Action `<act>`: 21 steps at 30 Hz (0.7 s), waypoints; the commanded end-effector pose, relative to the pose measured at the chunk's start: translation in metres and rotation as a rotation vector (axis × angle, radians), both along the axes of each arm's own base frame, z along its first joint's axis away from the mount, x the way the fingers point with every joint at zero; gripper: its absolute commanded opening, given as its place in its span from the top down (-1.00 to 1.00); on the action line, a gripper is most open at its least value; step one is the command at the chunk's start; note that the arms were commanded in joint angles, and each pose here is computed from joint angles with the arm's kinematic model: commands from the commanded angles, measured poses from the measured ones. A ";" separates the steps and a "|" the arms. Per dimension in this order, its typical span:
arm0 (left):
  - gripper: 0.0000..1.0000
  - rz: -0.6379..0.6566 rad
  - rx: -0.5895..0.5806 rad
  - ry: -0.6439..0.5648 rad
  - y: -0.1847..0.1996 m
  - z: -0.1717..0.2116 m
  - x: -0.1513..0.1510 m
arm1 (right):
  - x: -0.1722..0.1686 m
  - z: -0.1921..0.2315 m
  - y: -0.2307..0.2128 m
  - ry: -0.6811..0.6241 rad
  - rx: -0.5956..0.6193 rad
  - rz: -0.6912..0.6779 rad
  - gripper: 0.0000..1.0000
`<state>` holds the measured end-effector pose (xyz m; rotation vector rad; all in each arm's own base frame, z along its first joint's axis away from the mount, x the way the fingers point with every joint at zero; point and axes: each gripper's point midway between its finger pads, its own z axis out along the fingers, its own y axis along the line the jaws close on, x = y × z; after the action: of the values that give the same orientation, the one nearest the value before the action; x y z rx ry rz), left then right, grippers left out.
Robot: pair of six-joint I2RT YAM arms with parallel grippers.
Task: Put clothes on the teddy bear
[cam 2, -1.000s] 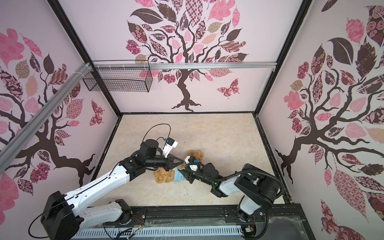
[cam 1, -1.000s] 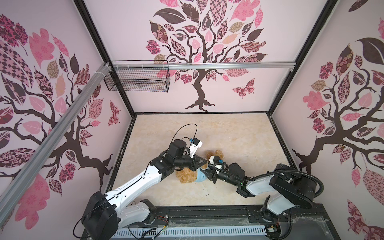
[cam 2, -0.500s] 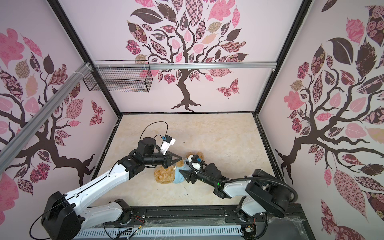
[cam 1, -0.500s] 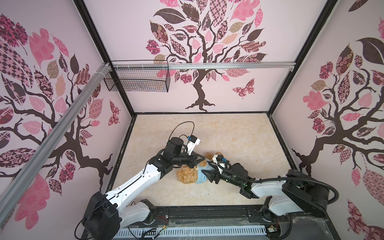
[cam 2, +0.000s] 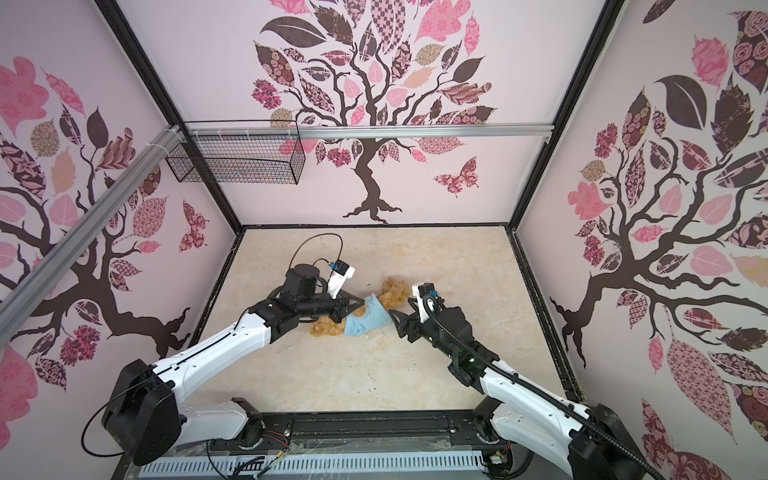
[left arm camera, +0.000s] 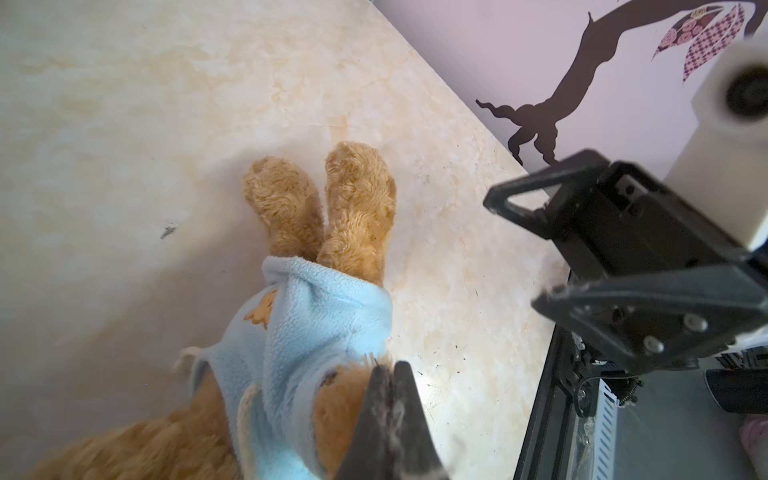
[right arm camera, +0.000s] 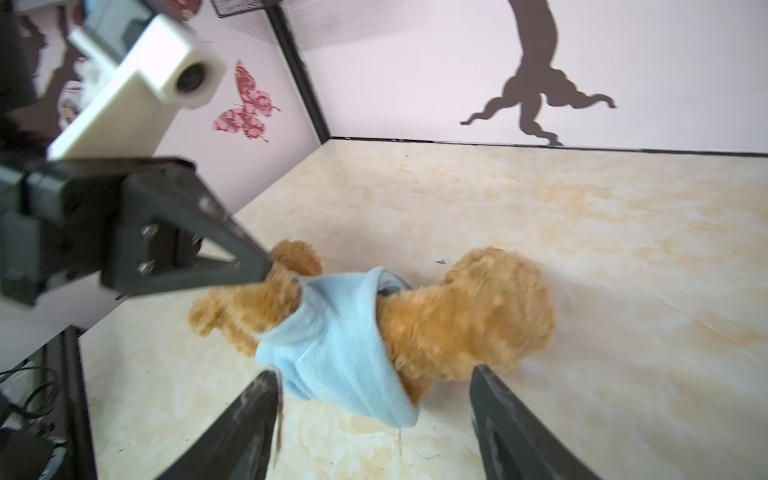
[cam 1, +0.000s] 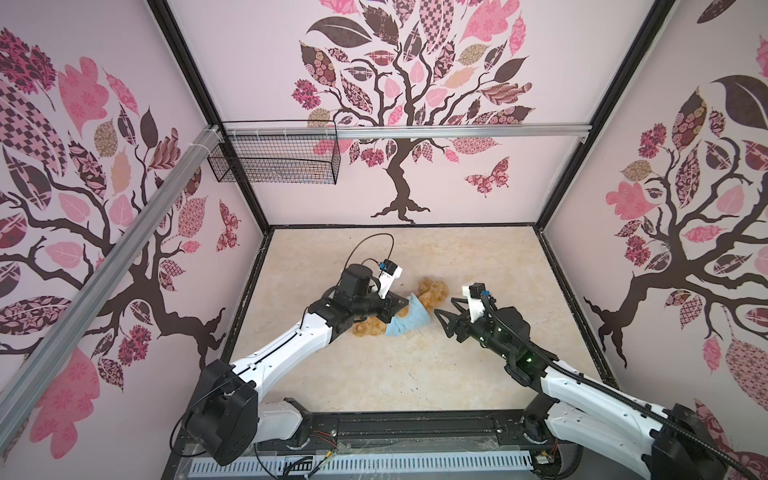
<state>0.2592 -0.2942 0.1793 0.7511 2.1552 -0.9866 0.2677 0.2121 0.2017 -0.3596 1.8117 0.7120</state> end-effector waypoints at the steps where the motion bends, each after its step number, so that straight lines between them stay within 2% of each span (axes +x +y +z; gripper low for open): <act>1: 0.68 0.002 -0.004 0.106 -0.008 -0.039 -0.027 | 0.010 -0.003 -0.016 0.079 -0.024 -0.090 -0.52; 6: 0.34 -0.060 -0.044 0.131 -0.018 -0.044 -0.072 | 0.013 0.007 0.003 0.112 0.035 -0.011 -0.43; 11: 0.04 -0.067 -0.080 0.100 -0.007 -0.025 -0.085 | 0.002 0.006 0.052 0.143 0.117 0.216 -0.01; 14: 0.00 -0.026 -0.088 0.063 0.002 -0.009 -0.083 | -0.006 -0.012 0.085 0.161 0.009 0.290 0.17; 17: -0.02 0.071 -0.065 0.029 0.020 0.006 -0.070 | -0.009 -0.043 0.098 0.245 -0.018 0.325 0.35; 21: -0.24 0.232 -0.060 0.027 0.055 0.032 -0.042 | -0.030 -0.086 0.104 0.360 -0.049 0.386 0.51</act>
<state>0.1968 -0.2617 0.1905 0.5797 2.1488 -1.0271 0.2508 0.3096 0.1367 -0.6160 2.0701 1.0009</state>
